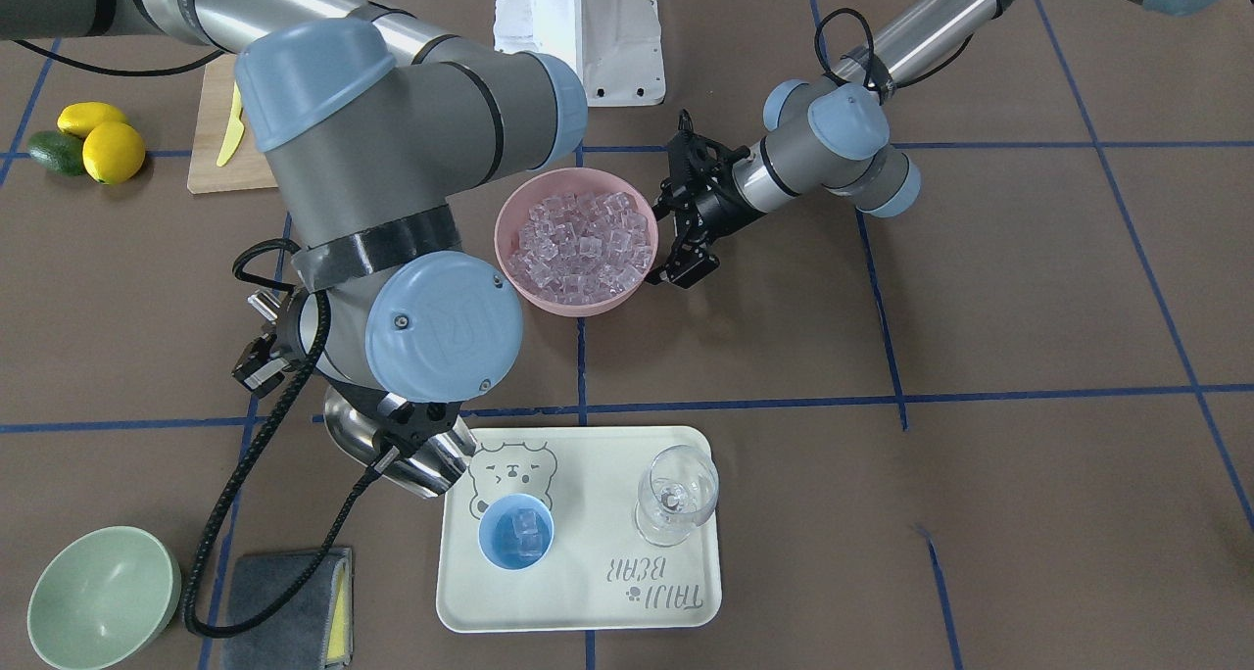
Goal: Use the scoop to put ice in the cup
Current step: 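Tilt the scoop over the blue cup with the right gripper to pour ice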
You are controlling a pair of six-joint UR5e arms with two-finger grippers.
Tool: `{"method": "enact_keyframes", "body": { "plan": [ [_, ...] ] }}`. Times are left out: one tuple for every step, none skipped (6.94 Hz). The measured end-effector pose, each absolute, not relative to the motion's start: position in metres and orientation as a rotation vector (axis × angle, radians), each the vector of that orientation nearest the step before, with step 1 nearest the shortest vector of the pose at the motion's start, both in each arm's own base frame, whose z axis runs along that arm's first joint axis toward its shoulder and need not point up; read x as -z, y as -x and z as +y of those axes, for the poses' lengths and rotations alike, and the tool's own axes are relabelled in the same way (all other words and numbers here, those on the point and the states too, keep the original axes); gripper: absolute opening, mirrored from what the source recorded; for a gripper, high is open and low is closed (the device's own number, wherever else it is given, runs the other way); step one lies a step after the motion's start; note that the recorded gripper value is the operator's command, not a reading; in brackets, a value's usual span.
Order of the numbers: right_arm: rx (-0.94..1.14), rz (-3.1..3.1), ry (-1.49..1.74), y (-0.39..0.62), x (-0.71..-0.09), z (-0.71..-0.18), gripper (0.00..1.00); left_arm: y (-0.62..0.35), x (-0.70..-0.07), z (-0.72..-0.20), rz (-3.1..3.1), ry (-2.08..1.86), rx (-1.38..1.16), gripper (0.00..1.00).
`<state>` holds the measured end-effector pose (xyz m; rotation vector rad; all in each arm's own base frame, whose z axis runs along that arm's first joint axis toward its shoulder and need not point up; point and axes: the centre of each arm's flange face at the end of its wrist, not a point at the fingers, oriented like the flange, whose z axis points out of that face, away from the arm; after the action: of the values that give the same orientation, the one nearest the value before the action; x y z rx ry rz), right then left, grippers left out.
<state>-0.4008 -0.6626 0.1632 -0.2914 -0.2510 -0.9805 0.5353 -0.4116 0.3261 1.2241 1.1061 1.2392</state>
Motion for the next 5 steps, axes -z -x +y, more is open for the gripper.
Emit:
{"method": "enact_keyframes", "body": {
  "plan": [
    [0.980,-0.251,0.291,0.4002,-0.1631,-0.6629,0.00,-0.5352,-0.3264,-0.4115,1.106,-1.224,-1.239,1.00],
    [0.979,-0.251,0.290,0.3998,-0.1630,-0.6631,0.00,-0.5351,-0.3266,-0.4114,1.106,-1.224,-1.239,1.00],
    [0.979,-0.252,0.289,0.3995,-0.1626,-0.6632,0.00,-0.5351,-0.3266,-0.4114,1.106,-1.223,-1.240,1.00],
    [0.977,-0.259,0.287,0.3987,-0.1614,-0.6633,0.00,-0.5351,-0.3266,-0.4114,1.106,-1.223,-1.240,1.00],
    [0.968,-0.278,0.285,0.3956,-0.1595,-0.6644,0.00,-0.5348,-0.3273,-0.4114,1.106,-1.222,-1.240,1.00]
  ]
}}
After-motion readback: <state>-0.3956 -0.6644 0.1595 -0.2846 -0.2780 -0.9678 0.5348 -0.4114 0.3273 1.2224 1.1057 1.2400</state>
